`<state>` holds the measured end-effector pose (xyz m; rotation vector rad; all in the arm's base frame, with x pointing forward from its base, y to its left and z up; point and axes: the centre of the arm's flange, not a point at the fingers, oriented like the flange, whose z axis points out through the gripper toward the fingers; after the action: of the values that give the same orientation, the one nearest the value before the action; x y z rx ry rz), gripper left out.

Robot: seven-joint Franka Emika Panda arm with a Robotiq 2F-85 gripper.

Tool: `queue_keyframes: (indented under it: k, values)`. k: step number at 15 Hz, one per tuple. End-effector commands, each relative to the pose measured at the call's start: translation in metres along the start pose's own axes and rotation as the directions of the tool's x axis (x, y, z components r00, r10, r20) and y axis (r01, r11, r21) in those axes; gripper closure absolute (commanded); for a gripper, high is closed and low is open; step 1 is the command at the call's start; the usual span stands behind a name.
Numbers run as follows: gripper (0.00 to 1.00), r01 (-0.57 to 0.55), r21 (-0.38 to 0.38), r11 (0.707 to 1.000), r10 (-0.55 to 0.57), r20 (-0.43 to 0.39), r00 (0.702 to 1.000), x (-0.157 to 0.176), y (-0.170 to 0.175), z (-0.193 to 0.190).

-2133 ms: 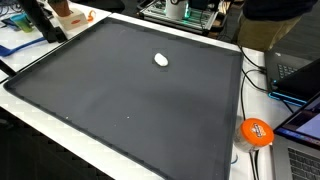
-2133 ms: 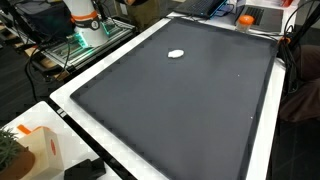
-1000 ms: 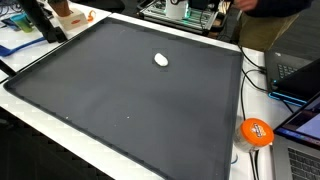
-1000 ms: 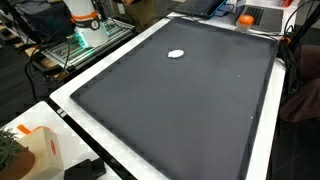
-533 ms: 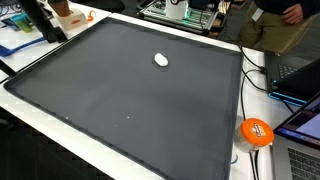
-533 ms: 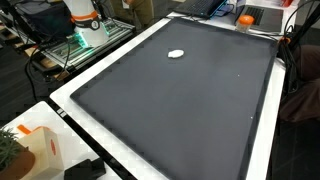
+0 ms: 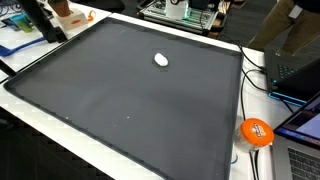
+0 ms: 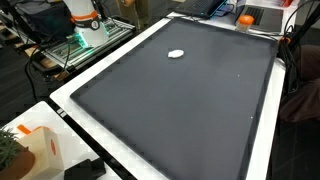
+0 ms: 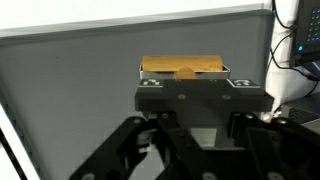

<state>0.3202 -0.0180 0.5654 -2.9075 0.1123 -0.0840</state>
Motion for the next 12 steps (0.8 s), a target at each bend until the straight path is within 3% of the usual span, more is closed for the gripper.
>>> queue_keyframes:
  k: [1,4,7,9,10,12]
  values:
    - [0.78,-0.061,-0.131,0.989,0.055,-0.052,0.997,-0.032,-0.032,0.035]
    - [0.78,-0.063,-0.195,0.979,0.036,-0.135,0.990,-0.048,-0.064,0.068]
    - [0.78,-0.055,-0.255,0.966,-0.013,-0.259,0.966,-0.072,-0.073,0.091]
    - [0.78,-0.017,-0.262,0.965,-0.052,-0.254,0.966,-0.081,-0.064,0.107]
    - [0.53,-0.028,-0.257,0.966,-0.028,-0.209,0.978,-0.054,-0.074,0.093]
    - [0.53,-0.016,-0.262,0.965,-0.044,-0.223,0.974,-0.060,-0.076,0.092]
